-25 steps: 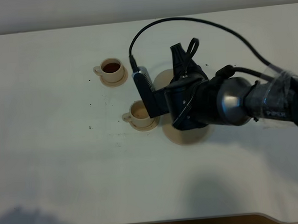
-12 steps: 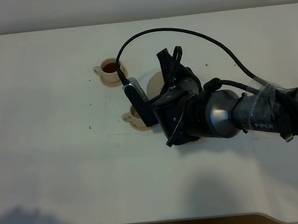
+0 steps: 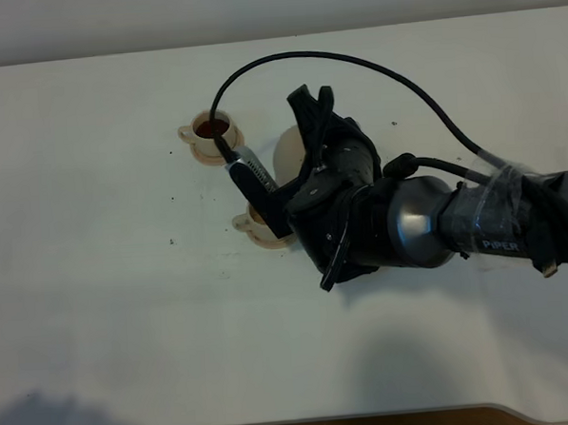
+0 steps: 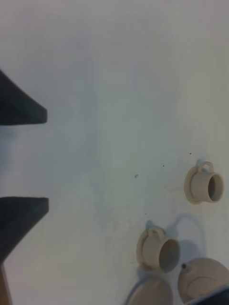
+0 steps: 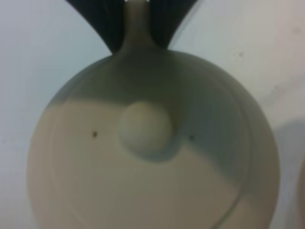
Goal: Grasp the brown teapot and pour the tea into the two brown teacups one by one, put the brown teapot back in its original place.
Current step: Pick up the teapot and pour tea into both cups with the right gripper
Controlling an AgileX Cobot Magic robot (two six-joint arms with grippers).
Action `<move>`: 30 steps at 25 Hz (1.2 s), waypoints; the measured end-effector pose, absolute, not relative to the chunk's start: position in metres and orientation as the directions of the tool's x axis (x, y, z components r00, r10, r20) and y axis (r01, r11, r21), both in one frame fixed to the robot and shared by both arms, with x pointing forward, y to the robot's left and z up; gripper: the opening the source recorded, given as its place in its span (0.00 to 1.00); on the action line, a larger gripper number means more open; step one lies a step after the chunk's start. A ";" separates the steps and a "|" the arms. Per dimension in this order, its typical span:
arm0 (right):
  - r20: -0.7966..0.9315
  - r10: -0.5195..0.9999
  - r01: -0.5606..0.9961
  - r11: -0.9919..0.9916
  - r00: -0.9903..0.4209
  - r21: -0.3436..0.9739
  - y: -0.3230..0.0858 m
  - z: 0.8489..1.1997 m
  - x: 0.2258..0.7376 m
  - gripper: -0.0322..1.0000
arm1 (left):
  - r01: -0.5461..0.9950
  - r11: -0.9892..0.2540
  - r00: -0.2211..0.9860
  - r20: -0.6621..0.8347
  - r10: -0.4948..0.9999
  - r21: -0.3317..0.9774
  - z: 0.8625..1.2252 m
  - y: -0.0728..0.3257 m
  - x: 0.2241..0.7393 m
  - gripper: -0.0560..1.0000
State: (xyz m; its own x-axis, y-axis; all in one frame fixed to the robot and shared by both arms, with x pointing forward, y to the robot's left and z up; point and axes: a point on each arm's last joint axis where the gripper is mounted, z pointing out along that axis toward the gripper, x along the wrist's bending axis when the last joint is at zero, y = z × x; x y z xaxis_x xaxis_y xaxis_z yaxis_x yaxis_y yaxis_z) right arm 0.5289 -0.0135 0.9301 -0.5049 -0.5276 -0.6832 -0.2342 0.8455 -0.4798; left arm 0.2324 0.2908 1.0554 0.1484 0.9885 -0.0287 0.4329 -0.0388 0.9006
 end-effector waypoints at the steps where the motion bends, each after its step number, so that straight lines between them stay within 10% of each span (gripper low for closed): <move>1: -0.684 -0.535 -0.239 0.841 -0.496 -0.484 -0.013 0.931 0.529 0.15 | 0.433 -0.039 0.148 -0.029 0.989 0.901 1.055 0.291 0.232 0.39; 30: -0.648 -0.668 -0.307 0.744 -0.366 -0.594 -0.005 0.936 0.530 0.15 | 0.433 -0.039 0.148 -0.029 0.989 0.901 1.055 0.291 0.232 0.39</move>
State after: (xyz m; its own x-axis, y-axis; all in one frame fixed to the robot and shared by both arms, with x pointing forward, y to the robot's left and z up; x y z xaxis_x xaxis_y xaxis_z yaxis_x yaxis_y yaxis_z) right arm 0.5302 -0.0053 0.9364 -0.3656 -0.6681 -0.6480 -0.3066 0.7438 -0.5939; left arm 0.2324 0.2908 1.0554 0.1484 0.9885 -0.0287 0.4329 -0.0388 0.9006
